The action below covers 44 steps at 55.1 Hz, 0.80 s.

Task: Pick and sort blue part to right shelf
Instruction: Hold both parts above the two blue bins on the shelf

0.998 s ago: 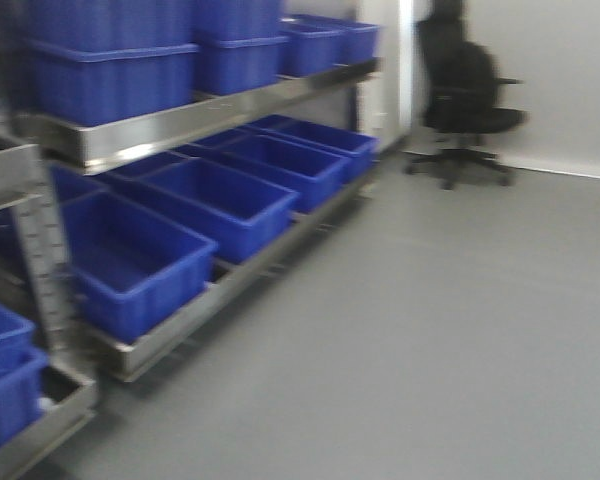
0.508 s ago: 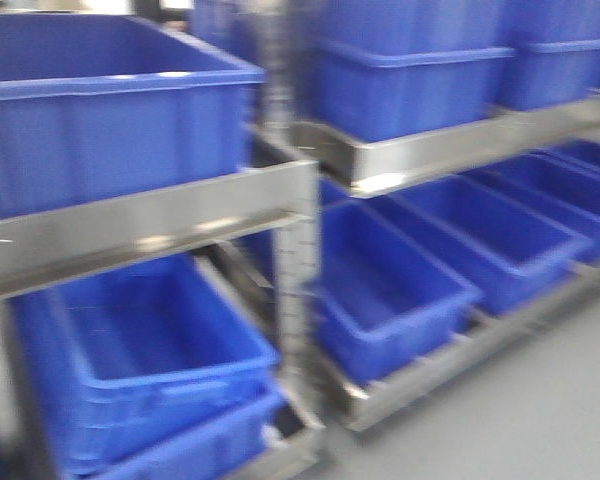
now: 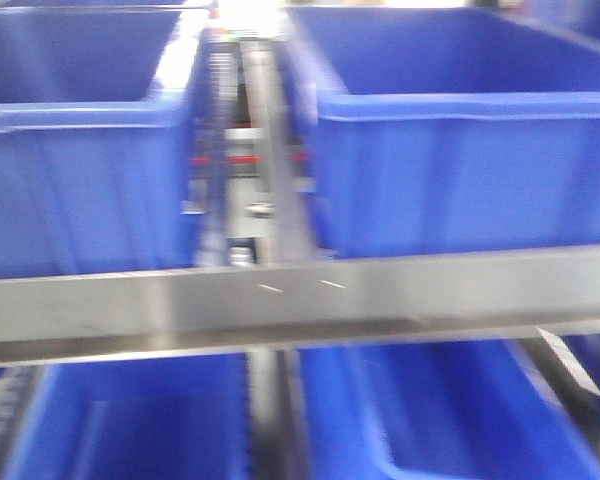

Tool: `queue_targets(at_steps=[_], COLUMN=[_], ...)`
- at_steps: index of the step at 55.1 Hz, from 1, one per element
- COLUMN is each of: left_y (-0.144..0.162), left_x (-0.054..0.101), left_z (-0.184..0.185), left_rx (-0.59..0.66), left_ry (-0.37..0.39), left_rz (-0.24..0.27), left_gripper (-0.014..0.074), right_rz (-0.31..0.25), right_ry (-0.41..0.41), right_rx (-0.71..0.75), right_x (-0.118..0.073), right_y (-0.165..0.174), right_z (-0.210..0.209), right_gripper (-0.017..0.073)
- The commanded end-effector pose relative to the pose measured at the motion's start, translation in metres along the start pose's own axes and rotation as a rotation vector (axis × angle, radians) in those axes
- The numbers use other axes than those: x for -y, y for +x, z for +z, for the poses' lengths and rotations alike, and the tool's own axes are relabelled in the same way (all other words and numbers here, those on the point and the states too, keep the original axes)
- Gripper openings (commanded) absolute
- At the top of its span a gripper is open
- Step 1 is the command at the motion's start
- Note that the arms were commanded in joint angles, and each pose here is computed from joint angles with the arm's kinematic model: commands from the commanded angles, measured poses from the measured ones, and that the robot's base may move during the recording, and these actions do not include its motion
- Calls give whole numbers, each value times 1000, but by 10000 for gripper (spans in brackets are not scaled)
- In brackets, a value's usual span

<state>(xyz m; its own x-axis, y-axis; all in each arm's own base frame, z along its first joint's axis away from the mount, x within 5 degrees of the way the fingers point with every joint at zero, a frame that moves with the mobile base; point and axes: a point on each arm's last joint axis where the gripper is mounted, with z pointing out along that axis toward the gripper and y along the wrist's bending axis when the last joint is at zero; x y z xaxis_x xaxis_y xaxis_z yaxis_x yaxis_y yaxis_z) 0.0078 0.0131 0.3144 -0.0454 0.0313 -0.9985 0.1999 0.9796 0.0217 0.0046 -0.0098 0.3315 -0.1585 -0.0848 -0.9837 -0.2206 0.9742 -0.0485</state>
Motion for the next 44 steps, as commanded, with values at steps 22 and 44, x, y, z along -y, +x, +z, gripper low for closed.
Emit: queue_targets(at_steps=[22,44], left_y=[-16,-16], left_x=[0,0], left_z=[-7,-7], left_rx=[125,125], left_ry=[16,16], left_rz=[-7,-7], left_gripper=[321,321], right_rz=[-18,-18], right_ry=[5,5], right_rx=[93,93], right_x=[0,0], right_y=[-15,-15], right_z=[0,0], right_gripper=[300,300])
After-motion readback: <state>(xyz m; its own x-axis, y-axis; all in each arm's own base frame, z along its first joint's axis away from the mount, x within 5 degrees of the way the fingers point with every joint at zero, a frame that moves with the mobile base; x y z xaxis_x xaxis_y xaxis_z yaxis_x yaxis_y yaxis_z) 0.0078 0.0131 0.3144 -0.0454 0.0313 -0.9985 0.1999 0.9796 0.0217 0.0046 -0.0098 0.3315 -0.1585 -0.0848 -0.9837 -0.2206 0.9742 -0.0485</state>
